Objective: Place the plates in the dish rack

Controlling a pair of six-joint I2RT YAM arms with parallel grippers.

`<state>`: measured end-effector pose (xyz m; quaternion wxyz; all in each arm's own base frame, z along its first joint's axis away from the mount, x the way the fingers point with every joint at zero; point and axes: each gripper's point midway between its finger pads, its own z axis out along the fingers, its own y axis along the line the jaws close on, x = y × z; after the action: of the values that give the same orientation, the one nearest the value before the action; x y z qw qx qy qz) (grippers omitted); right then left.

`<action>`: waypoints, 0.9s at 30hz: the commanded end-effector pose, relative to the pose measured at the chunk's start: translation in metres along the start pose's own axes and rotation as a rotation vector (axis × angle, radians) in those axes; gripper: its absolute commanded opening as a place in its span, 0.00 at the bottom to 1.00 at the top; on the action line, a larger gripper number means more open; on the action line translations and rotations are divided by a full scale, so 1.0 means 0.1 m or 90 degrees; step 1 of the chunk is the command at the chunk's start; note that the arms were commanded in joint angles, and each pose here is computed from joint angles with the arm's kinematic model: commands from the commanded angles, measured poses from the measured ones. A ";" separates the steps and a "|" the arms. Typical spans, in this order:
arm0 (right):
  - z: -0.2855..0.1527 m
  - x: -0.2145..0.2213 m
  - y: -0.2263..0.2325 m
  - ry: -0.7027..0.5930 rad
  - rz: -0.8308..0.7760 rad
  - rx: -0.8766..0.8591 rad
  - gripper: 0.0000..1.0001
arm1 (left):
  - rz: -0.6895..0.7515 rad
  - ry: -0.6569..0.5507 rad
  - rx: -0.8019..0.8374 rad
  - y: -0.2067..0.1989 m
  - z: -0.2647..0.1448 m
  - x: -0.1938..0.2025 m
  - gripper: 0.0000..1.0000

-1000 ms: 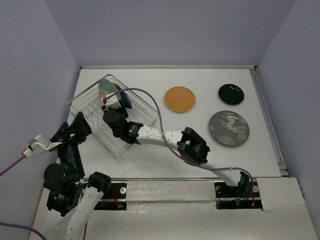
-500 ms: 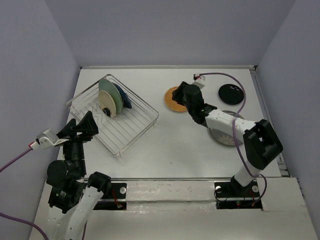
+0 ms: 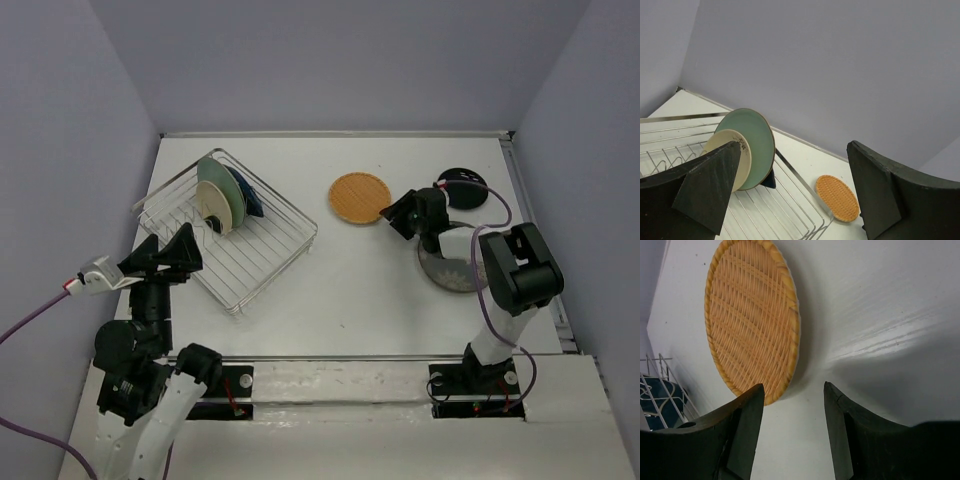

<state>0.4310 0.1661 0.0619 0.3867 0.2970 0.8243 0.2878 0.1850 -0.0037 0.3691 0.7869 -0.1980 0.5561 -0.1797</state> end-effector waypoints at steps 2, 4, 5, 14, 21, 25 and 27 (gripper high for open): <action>0.25 0.02 0.07 0.041 0.080 -0.082 0.57 | -0.003 -0.021 0.027 -0.11 0.06 -0.06 0.99; 0.35 -0.01 0.13 0.044 0.091 -0.089 0.52 | -0.001 -0.021 0.027 -0.11 0.06 -0.07 0.99; 0.43 0.04 0.07 0.053 0.098 -0.079 0.48 | -0.001 -0.022 0.025 -0.10 0.06 -0.07 0.99; 0.52 -0.17 0.19 0.004 0.129 -0.087 0.07 | 0.006 -0.017 0.022 -0.10 0.08 -0.04 0.99; -0.62 -0.72 1.21 -0.214 -0.118 -0.123 0.07 | 0.009 -0.012 0.039 -0.15 0.10 -0.02 0.99; -1.37 -0.72 2.06 -0.328 -0.204 -0.181 0.07 | 0.008 -0.026 0.021 -0.09 0.09 -0.08 0.99; -1.59 -0.50 2.40 -0.328 -0.240 -0.225 0.07 | 0.007 -0.033 0.014 -0.07 0.07 -0.11 0.99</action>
<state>0.4169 0.2220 0.2412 0.5723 0.1871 0.7432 0.2918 0.1900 -0.0101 0.3715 0.7897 -0.1809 0.5572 -0.1818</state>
